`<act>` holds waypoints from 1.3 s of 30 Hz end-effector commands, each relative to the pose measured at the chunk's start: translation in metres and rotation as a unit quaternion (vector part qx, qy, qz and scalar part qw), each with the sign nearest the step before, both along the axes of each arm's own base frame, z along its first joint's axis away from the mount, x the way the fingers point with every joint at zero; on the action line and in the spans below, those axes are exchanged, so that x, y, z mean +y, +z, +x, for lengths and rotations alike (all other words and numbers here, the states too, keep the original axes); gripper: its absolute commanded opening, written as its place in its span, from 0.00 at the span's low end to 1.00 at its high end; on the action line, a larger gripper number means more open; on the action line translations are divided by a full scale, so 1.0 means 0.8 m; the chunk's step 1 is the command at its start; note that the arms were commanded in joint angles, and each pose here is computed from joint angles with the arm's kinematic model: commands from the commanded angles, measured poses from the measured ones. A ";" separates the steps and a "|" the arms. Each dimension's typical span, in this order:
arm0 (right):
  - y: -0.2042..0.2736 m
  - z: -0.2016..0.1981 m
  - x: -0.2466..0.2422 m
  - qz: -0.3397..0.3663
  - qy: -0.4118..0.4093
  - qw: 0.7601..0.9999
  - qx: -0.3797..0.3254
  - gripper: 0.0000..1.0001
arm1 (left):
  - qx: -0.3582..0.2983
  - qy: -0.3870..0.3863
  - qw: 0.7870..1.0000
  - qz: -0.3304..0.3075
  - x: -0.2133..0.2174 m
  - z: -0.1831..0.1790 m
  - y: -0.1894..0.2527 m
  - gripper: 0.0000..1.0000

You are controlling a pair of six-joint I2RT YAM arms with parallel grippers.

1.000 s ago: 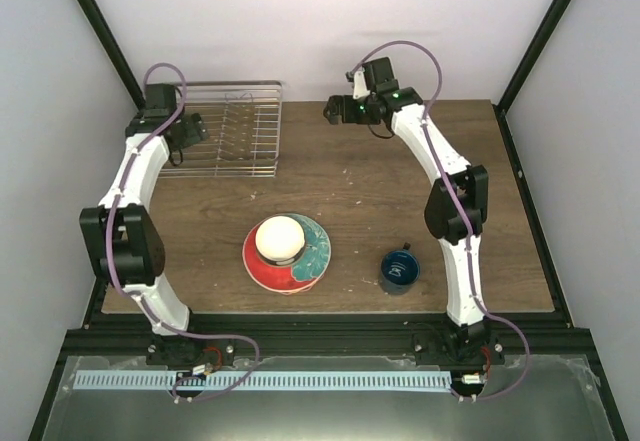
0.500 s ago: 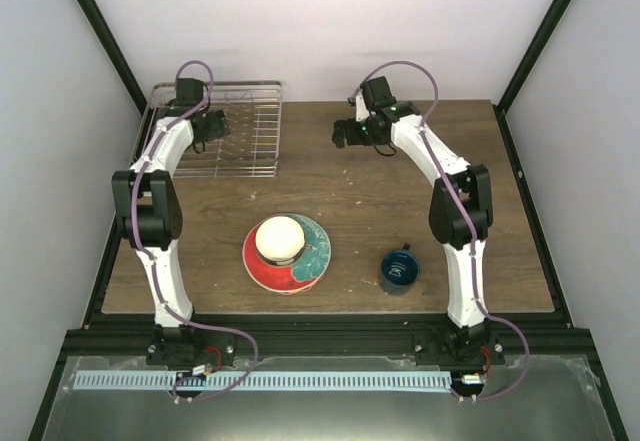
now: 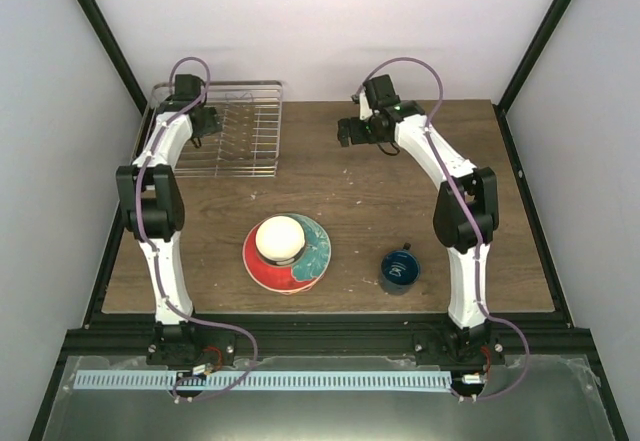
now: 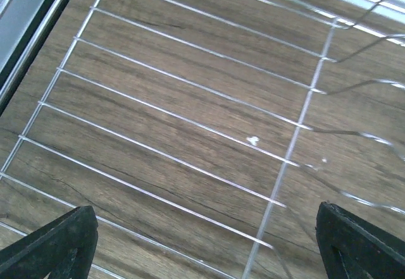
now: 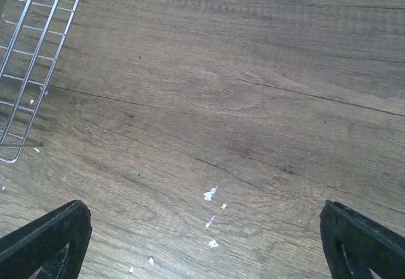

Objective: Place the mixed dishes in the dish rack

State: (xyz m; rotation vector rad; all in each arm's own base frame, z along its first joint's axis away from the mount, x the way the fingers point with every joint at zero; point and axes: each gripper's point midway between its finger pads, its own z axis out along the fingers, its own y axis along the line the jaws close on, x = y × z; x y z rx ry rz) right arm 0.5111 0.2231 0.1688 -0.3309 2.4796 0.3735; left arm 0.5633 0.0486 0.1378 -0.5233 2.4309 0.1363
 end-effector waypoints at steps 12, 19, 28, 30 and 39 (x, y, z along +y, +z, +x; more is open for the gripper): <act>0.011 -0.007 -0.014 -0.025 -0.014 1.000 -0.008 1.00 | 0.051 -0.016 0.999 0.007 0.002 0.006 -0.066 0.95; 0.015 -0.005 -0.016 -0.024 -0.021 0.999 -0.013 1.00 | 0.063 -0.054 0.997 -0.003 -0.038 0.000 -0.083 0.95; 0.011 -0.008 -0.019 -0.027 -0.029 0.999 -0.007 1.00 | 0.088 -0.093 0.992 -0.024 -0.093 -0.024 -0.117 0.95; 0.011 -0.009 -0.020 -0.027 -0.030 0.999 -0.006 1.00 | 0.090 -0.100 0.990 -0.030 -0.103 -0.027 -0.121 0.95; 0.028 -0.001 -0.031 -0.042 -0.050 0.998 -0.024 1.00 | 0.091 -0.125 0.987 -0.052 -0.146 -0.033 -0.121 0.95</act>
